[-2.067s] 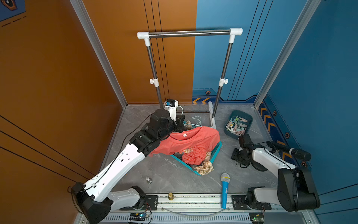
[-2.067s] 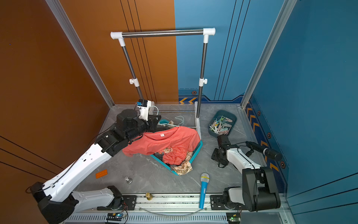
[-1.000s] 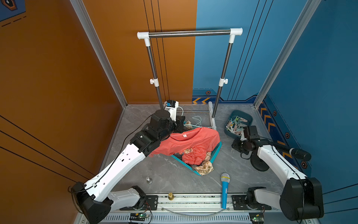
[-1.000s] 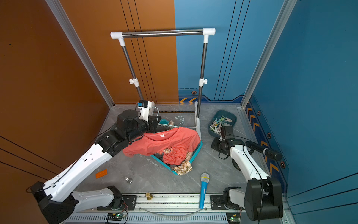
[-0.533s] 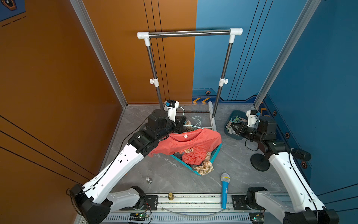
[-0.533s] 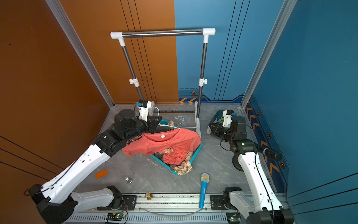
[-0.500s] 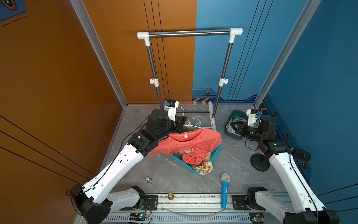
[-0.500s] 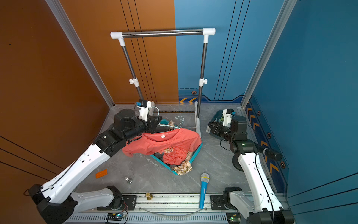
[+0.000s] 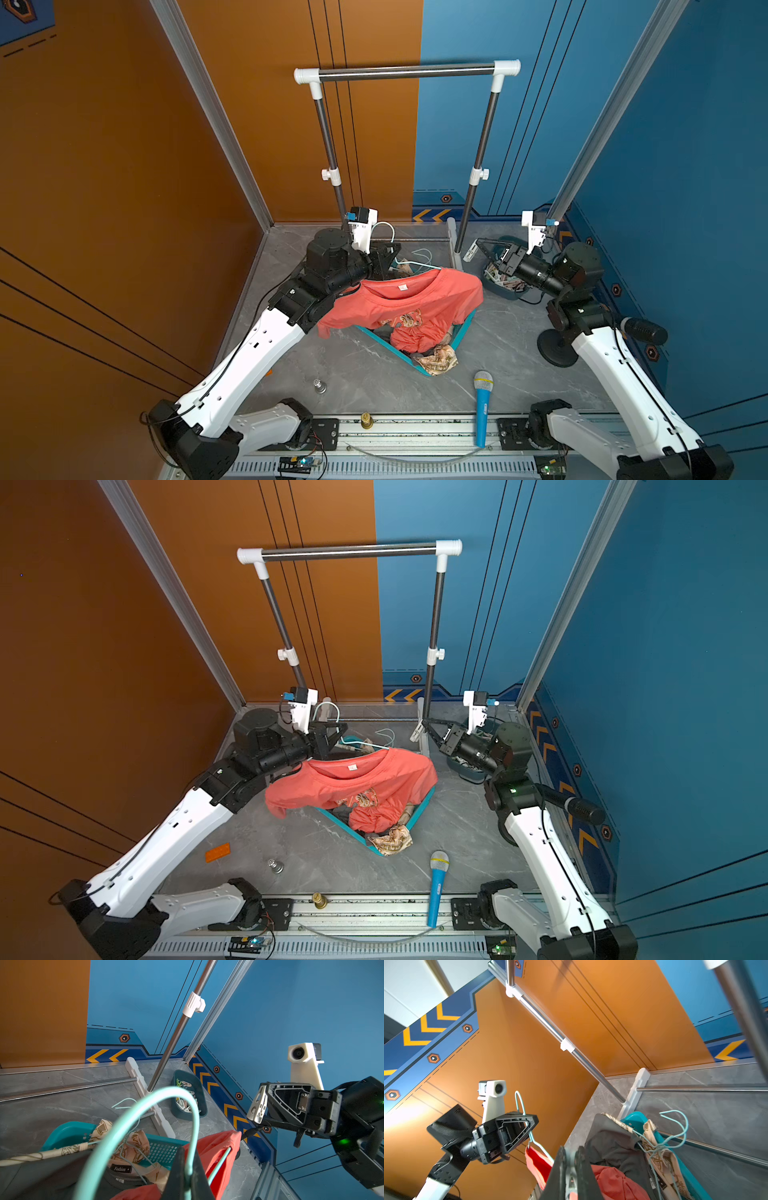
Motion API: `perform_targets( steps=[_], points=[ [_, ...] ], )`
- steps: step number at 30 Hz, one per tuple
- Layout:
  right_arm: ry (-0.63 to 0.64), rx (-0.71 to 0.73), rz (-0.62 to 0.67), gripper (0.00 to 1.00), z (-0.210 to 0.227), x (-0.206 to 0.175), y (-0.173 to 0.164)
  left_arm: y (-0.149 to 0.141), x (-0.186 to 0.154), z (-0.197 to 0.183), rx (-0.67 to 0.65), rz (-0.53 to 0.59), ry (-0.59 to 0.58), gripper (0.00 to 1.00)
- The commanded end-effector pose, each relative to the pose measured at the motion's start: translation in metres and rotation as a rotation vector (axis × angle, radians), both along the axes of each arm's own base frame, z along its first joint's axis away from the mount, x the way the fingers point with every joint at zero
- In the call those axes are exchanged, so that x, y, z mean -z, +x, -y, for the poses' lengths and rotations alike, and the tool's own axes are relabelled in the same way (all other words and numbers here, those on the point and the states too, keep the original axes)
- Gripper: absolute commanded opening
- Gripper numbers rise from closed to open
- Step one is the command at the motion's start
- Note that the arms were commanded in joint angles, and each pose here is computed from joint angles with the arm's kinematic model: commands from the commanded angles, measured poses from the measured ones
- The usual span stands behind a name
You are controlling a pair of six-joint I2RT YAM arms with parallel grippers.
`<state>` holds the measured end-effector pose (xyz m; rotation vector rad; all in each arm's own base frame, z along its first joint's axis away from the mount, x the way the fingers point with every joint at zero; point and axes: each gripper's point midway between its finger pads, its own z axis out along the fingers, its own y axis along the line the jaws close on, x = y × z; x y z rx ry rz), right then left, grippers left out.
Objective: Use clothespins to secure the t-shirt on both sides of the hanger
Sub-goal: Clamp the T-shirt on the hanger.
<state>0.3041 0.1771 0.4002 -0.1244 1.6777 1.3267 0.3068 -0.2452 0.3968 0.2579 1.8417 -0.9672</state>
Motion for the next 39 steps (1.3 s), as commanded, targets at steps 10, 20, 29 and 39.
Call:
perform_targets(
  steps=[10, 20, 29, 39],
  points=[
    [0.001, -0.088, -0.001, 0.09, -0.019, 0.010, -0.010, -0.011, -0.045, -0.008, 0.024, 0.082, -0.119, 0.03],
    [-0.019, -0.083, 0.011, 0.08, -0.012, 0.008, -0.021, -0.010, -0.047, -0.011, 0.021, 0.082, -0.130, 0.03],
    [-0.015, -0.071, 0.028, 0.05, 0.002, 0.003, -0.015, -0.009, -0.048, -0.008, 0.032, 0.079, -0.133, 0.04],
    [-0.060, -0.164, 0.028, 0.03, -0.008, 0.011, -0.024, -0.007, -0.048, -0.008, 0.034, 0.072, -0.139, 0.04]
  ],
)
